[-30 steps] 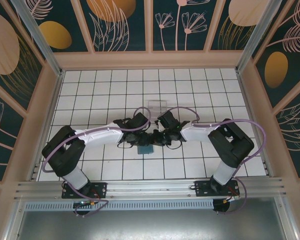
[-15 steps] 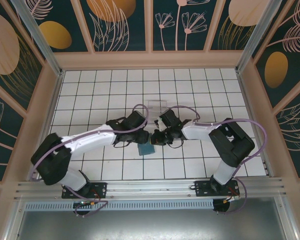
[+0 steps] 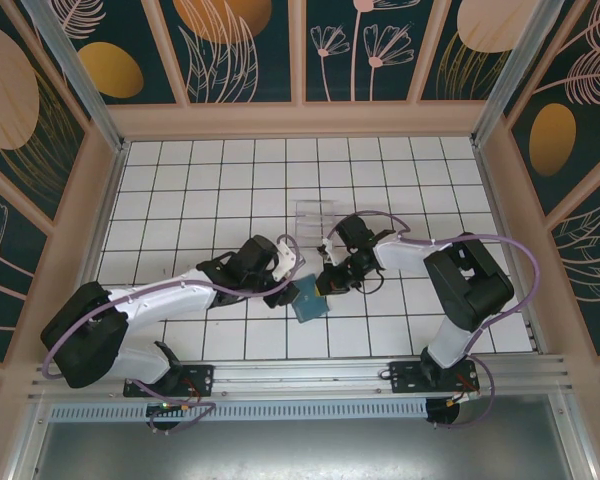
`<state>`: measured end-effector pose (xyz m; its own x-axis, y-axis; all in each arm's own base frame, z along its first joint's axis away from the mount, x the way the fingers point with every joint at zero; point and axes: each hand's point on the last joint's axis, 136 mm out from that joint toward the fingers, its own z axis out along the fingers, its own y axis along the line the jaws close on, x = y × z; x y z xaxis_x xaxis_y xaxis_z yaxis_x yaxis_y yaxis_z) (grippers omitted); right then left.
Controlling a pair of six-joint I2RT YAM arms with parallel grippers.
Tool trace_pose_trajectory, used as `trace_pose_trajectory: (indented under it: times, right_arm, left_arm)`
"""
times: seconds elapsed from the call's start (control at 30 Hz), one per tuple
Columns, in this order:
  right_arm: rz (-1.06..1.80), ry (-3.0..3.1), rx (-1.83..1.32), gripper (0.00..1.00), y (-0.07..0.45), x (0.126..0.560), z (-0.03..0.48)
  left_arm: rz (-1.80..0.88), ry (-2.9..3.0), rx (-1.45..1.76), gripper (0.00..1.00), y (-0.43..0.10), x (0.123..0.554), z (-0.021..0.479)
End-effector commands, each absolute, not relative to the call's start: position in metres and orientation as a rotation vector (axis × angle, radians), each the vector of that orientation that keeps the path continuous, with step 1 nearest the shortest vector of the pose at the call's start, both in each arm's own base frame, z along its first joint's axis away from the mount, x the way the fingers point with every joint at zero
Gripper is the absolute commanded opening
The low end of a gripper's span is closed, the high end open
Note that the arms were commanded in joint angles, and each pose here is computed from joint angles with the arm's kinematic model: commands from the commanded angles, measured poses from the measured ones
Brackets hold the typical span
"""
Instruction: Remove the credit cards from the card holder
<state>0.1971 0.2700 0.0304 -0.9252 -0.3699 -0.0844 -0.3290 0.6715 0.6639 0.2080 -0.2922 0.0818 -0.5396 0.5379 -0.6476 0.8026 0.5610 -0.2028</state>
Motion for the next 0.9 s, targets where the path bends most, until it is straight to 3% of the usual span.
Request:
trace_pose_trajectory:
  times: [0.0,0.37,0.87]
  right_arm:
    - [-1.092,-2.77,0.625,0.08,0.268,0.189,0.03]
    - [-1.085,-2.765,0.611,0.08,0.265,0.193,0.028]
    - [-1.095,-2.76,0.606,0.08,0.265,0.195,0.029]
  left_arm:
    - [-0.71,2.113,1.209,0.42,-0.312,0.21,0.091]
    - [-0.723,2.127,1.429,0.43,-0.327,0.193,0.062]
    - [-0.584,2.243,1.476,0.41,-0.328,0.198,0.026]
